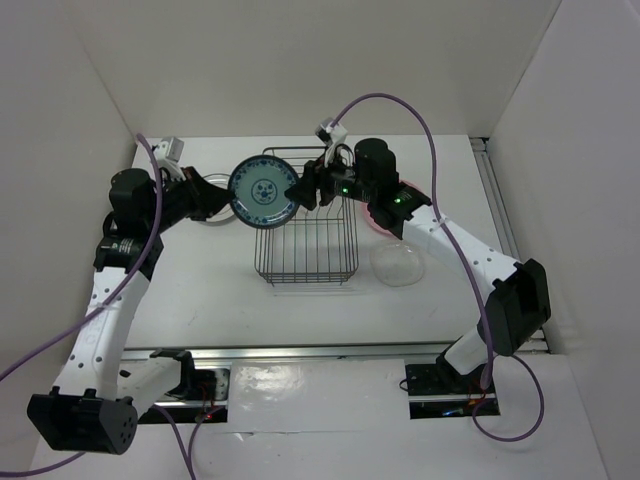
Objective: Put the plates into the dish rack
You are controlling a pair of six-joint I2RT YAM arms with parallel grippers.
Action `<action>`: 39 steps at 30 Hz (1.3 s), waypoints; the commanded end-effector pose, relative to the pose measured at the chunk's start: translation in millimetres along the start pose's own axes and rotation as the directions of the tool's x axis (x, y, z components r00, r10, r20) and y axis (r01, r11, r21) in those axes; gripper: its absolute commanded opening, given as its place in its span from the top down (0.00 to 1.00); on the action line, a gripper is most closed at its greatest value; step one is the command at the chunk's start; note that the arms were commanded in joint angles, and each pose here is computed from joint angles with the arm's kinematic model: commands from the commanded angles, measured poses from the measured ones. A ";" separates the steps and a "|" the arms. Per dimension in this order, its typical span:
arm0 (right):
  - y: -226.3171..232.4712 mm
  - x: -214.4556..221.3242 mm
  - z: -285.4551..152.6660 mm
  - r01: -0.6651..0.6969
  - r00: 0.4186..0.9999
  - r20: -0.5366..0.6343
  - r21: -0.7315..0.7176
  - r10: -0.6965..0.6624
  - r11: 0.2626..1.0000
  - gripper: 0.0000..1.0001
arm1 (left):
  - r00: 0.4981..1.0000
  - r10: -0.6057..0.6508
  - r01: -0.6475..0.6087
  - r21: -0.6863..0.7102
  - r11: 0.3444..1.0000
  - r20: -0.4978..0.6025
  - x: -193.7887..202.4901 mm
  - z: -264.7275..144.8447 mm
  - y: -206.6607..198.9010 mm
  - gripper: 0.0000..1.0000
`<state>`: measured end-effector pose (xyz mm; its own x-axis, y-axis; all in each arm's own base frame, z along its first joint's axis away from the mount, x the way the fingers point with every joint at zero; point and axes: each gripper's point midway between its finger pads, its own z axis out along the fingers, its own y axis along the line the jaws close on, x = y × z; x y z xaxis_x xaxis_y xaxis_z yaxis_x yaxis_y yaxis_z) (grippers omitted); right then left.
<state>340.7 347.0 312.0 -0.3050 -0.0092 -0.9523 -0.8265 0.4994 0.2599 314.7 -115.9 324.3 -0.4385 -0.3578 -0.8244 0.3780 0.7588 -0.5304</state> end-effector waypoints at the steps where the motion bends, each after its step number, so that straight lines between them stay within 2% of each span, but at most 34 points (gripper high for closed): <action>1: 9.5 -51.1 -11.3 0.058 0.990 0.127 0.003 -0.058 0.998 0.38 | 0.999 0.030 -0.031 0.036 0.999 0.031 -7.1 1.2 -6.9 1.00; 5: 2.9 -57.6 -8.7 0.059 0.988 0.139 0.019 -0.061 0.998 0.40 | 0.999 0.036 -0.037 0.021 0.999 0.029 -6.3 1.2 -3.8 1.00; 8: 3.5 -60.0 -4.7 0.060 0.989 0.135 0.008 -0.060 0.998 0.51 | 0.999 0.036 -0.037 0.021 0.999 0.029 -7.8 0.2 -5.2 1.00; 9: -0.8 -57.0 -3.3 0.047 0.991 0.127 0.008 -0.047 0.999 0.52 | 0.999 0.036 -0.037 0.021 0.999 0.029 -7.8 0.2 -5.2 1.00; 12: 2.2 -60.8 -3.9 0.043 0.990 0.134 -0.004 -0.042 0.999 0.60 | 0.999 0.036 -0.037 0.021 0.999 0.029 -7.8 0.2 -5.2 1.00; 18: -0.4 -49.6 7.9 0.009 0.994 0.113 -0.029 -0.006 1.000 0.60 | 0.999 0.036 -0.037 0.021 0.999 0.029 -7.8 0.2 -5.2 1.00; 22: -2.4 -45.9 10.5 0.005 0.994 0.105 -0.027 -0.002 1.000 0.39 | 0.999 0.036 -0.037 0.021 0.999 0.029 -7.8 0.2 -5.2 1.00; 24: -2.4 -45.9 10.5 0.005 0.994 0.105 -0.027 -0.002 1.000 0.39 | 0.999 0.036 -0.037 0.021 0.999 0.029 -7.8 0.2 -5.2 1.00; 26: -4.4 -42.3 13.2 0.000 0.995 0.097 -0.026 0.002 1.000 0.46 | 0.999 0.036 -0.037 0.021 0.999 0.029 -7.8 0.2 -5.2 1.00; 27: -4.5 -42.3 13.2 0.000 0.995 0.097 -0.026 0.002 1.000 0.62 | 0.999 0.041 -0.042 0.024 0.999 0.036 -9.6 0.4 -5.9 1.00; 29: -3.4 -46.4 12.7 0.005 0.994 0.105 -0.027 -0.002 1.000 0.81 | 0.999 0.036 -0.037 0.021 0.999 0.029 -8.2 2.6 -3.7 1.00; 30: -3.8 -44.4 12.6 0.000 0.995 0.097 -0.026 0.002 1.000 0.96 | 0.999 0.036 -0.037 0.021 0.999 0.029 -8.2 2.6 -3.7 1.00; 34: -2.4 -46.1 13.5 -0.001 0.995 0.098 -0.013 0.002 1.000 1.00 | 0.999 0.036 -0.036 0.003 0.999 0.037 -9.8 3.0 -0.6 1.00; 38: 0.7 -49.6 12.3 -0.007 0.994 0.109 -0.004 0.007 1.000 1.00 | 0.999 0.007 -0.006 -0.040 0.999 0.041 -9.7 5.5 8.0 0.99; 39: -1.6 -50.3 12.3 -0.008 0.994 0.112 0.009 0.007 1.000 1.00 | 1.000 -0.002 0.004 -0.057 0.998 0.031 -6.9 7.8 13.0 0.84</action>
<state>359.3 356.3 324.4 -0.3328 0.0453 -0.9419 -0.8112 0.4957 0.3104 320.8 -110.7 310.1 -0.4542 -0.3481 -0.8201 0.3387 0.7839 -0.5204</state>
